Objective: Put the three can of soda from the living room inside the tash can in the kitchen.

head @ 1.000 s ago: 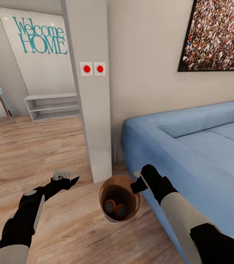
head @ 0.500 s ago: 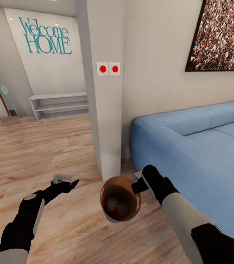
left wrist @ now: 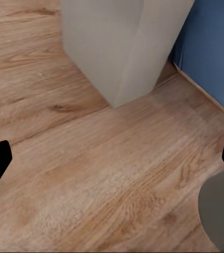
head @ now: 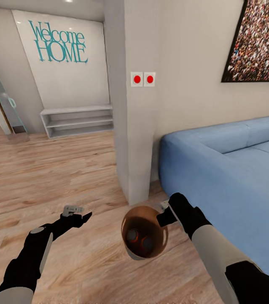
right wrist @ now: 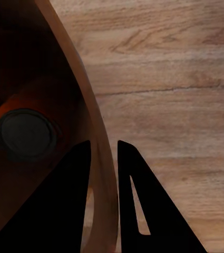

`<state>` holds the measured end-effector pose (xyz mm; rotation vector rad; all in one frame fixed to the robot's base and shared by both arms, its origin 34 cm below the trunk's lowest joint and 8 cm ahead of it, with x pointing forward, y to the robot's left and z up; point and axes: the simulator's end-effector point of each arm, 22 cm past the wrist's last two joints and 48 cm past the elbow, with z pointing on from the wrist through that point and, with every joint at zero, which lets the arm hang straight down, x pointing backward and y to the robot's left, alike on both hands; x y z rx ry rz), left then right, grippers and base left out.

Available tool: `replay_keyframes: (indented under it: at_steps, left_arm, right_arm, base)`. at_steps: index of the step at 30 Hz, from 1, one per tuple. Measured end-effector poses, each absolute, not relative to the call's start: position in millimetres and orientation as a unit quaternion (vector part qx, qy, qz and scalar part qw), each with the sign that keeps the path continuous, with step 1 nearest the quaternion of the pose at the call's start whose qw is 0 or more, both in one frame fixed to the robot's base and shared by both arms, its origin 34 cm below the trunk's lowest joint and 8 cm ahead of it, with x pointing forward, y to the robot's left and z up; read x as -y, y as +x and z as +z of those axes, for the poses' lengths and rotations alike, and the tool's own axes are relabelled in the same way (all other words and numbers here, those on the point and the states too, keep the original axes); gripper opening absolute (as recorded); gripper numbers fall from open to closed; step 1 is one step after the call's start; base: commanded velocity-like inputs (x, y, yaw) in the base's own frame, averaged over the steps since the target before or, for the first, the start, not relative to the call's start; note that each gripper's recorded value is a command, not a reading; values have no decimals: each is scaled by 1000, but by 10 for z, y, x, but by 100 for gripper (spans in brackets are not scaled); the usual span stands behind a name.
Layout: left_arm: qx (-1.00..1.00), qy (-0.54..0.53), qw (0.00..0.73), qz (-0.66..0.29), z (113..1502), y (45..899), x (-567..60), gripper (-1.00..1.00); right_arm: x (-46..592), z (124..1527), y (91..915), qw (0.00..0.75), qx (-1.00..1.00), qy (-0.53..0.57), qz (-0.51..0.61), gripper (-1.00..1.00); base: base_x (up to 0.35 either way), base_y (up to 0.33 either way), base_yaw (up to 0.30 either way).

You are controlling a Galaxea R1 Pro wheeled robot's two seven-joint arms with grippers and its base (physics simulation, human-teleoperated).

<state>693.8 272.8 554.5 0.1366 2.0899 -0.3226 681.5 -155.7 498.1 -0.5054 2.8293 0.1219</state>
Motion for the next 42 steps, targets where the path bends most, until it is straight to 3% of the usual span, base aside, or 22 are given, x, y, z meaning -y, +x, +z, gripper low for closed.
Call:
replay_keyframes:
  at_steps: [12,19,31,42]
  left_arm:
    - [-879,57,448,-155,5167,6760,-2702,100]
    - [-889,55,425,-160,4932,6645,-2691,100]
    - [-890,57,424,-161,4867,6619,-2687,100]
    - [-884,57,437,-155,5020,6688,-2707,100]
  right_arm:
    - [1905,4814,6721,128,-976,-166,50,-100]
    - [2440,4655,6587,129,-976,-171,41,-100]
    - [2782,4576,6193,118,-971,-196,74,-100]
    - [2959,4609,6085,108,-973,-194,65,-100]
  base:
    - [-102,307,0]
    - [-102,307,0]
    - [-101,301,0]
    - [-16,48,0]
